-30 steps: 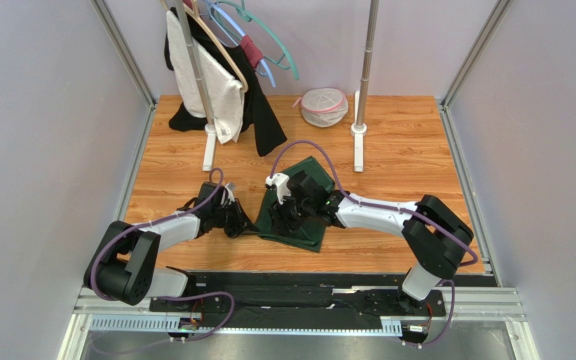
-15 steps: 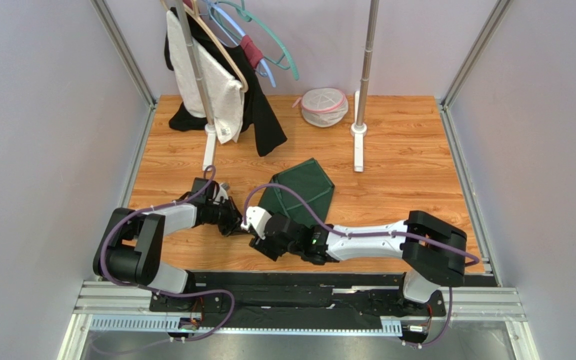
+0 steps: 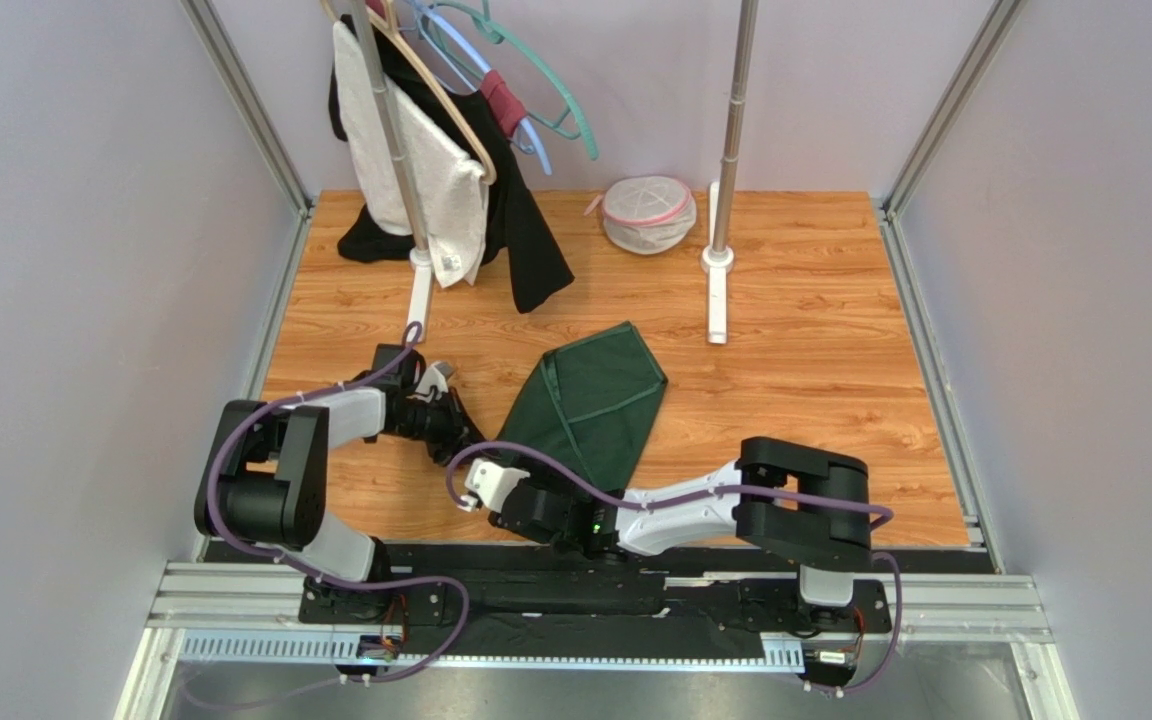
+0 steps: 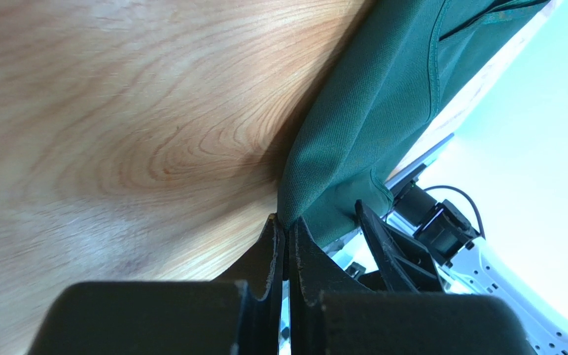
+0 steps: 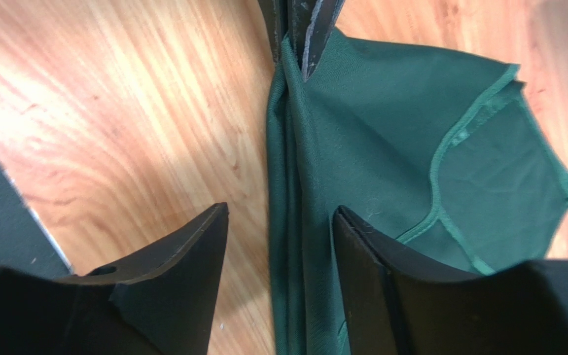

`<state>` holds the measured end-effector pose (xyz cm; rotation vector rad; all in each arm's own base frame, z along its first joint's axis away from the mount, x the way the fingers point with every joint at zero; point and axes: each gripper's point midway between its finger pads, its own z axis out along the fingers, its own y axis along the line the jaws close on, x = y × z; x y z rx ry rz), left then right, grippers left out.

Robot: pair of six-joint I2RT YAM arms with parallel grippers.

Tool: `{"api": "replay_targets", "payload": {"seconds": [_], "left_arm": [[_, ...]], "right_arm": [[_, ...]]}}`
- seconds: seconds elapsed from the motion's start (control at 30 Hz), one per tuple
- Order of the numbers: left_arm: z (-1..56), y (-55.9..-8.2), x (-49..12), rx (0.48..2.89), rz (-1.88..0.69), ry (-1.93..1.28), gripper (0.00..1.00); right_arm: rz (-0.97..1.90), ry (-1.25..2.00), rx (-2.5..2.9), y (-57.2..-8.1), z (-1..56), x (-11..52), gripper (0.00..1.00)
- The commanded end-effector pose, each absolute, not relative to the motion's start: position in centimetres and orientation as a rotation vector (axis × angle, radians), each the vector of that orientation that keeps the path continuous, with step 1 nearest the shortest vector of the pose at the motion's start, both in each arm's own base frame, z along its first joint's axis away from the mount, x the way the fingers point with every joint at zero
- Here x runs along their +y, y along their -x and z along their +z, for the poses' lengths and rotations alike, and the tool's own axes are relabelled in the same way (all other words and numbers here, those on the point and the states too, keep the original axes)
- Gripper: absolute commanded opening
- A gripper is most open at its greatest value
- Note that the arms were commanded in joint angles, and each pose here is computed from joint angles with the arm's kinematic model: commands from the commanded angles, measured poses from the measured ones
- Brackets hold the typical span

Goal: Fold the napkin, place the utensils inside, and roll it up
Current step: Roll the napkin with the utensil

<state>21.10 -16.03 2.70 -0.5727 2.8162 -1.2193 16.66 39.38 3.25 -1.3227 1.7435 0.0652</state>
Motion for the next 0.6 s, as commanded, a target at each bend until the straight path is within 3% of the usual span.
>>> {"api": "replay_targets", "payload": {"seconds": [0.0,0.23,0.37,0.53,0.57], "left_arm": [[3.3,-20.8,-15.7,2.836,-1.244,0.530,0.00],[3.1,-20.8,-15.7,2.845,-1.255,0.529,0.00],[3.0,-20.8,-15.7,2.845,-1.252,0.525,0.00],[3.9,-21.3,-15.6,2.815,-1.246,0.475,0.02],[4.3,-21.7,-15.4,2.794,-1.221,0.457,0.18]], "right_arm": [[-0.044,1.287,1.672,-17.7,3.9,40.0,0.56],[-0.165,1.320,1.692,-17.8,1.3,39.0,0.47],[-0.179,1.371,1.725,-17.4,-0.2,38.9,0.02],[-0.063,1.396,1.795,-16.5,-0.1,39.5,0.00],[-0.016,1.425,1.829,-15.9,-0.1,39.5,0.00]]}}
